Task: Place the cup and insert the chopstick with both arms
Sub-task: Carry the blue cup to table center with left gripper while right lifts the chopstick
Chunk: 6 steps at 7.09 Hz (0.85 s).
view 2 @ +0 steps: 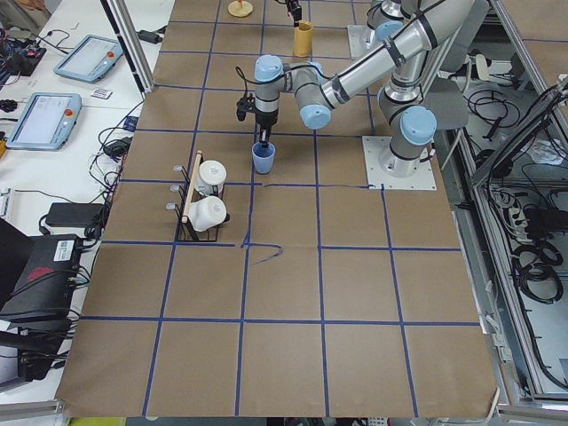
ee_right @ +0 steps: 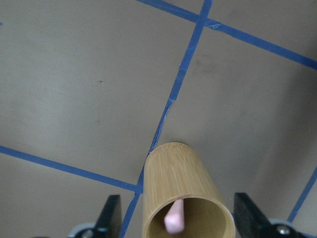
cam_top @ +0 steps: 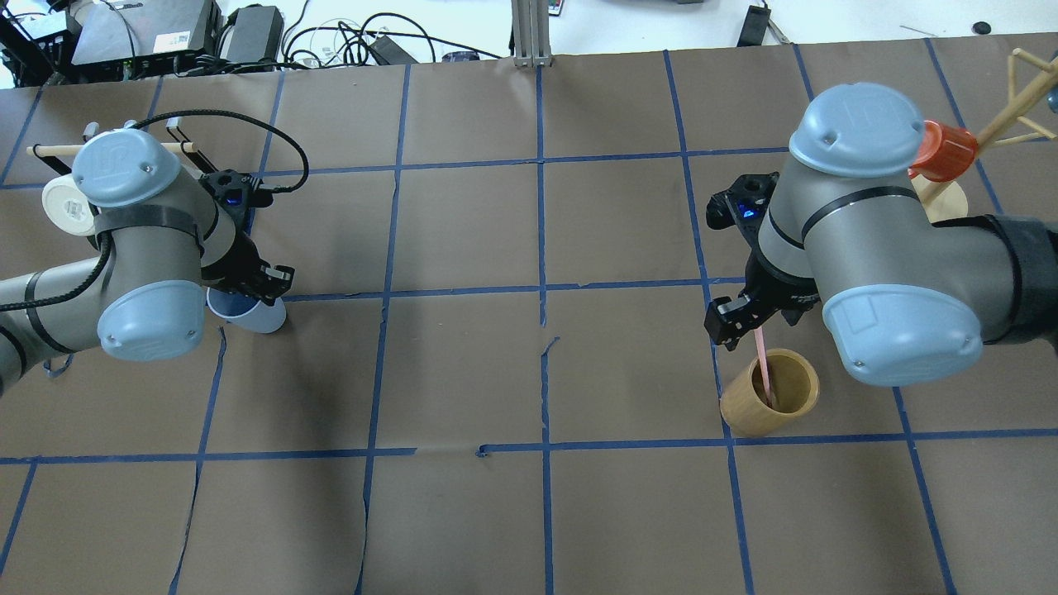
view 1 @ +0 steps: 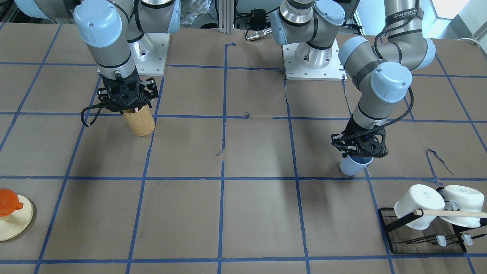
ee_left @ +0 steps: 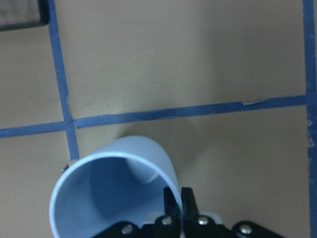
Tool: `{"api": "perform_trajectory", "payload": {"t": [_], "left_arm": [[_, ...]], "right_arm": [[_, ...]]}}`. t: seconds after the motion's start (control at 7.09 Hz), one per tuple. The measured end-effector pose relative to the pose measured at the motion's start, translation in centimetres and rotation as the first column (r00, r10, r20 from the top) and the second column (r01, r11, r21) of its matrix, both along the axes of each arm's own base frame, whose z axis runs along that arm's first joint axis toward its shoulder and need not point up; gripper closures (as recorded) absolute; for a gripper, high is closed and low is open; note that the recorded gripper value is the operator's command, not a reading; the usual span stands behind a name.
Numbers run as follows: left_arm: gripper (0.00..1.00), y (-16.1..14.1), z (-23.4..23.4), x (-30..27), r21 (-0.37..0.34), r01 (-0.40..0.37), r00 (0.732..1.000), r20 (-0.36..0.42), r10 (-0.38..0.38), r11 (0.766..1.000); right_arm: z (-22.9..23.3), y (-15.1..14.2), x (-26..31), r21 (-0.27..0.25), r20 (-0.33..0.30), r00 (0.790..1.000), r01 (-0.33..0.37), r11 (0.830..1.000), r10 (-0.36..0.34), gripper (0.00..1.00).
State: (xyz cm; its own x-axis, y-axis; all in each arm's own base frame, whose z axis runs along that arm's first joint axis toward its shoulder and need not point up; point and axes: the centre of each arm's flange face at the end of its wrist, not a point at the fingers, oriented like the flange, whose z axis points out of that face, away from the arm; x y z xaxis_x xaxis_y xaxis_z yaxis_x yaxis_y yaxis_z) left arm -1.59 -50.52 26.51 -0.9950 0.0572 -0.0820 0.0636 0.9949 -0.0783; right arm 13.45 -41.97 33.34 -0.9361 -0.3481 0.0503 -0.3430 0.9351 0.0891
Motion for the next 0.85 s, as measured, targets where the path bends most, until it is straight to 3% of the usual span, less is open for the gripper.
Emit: {"api": "perform_trajectory", "payload": {"t": [0.28,0.42,0.71,0.85], "left_arm": [[1.0,-1.9,2.2,-3.7,-0.025,-0.105,0.994,-0.033,0.104,0.994],[1.0,-2.8,3.3,-8.0,-0.043,-0.113,0.992,-0.055,0.111,0.993],[1.0,-5.4,5.4,-16.6,-0.087,-0.125,0.982,-0.152,0.111,0.988],[1.0,-7.3,6.1,-20.2,-0.102,-0.115,0.977,-0.189,0.094,0.988]], "right_arm": [[0.0,-0.1,0.0,0.001,-0.001,1.0,-0.011,1.0,0.011,0.46],[0.3,-0.4,0.0,-0.005,0.002,1.0,-0.009,1.0,0.009,0.71],[1.1,-0.8,0.1,-0.018,0.008,1.0,-0.006,1.0,0.006,0.82],[1.2,-0.9,0.1,-0.021,0.009,1.0,-0.007,1.0,0.007,0.99]]}}
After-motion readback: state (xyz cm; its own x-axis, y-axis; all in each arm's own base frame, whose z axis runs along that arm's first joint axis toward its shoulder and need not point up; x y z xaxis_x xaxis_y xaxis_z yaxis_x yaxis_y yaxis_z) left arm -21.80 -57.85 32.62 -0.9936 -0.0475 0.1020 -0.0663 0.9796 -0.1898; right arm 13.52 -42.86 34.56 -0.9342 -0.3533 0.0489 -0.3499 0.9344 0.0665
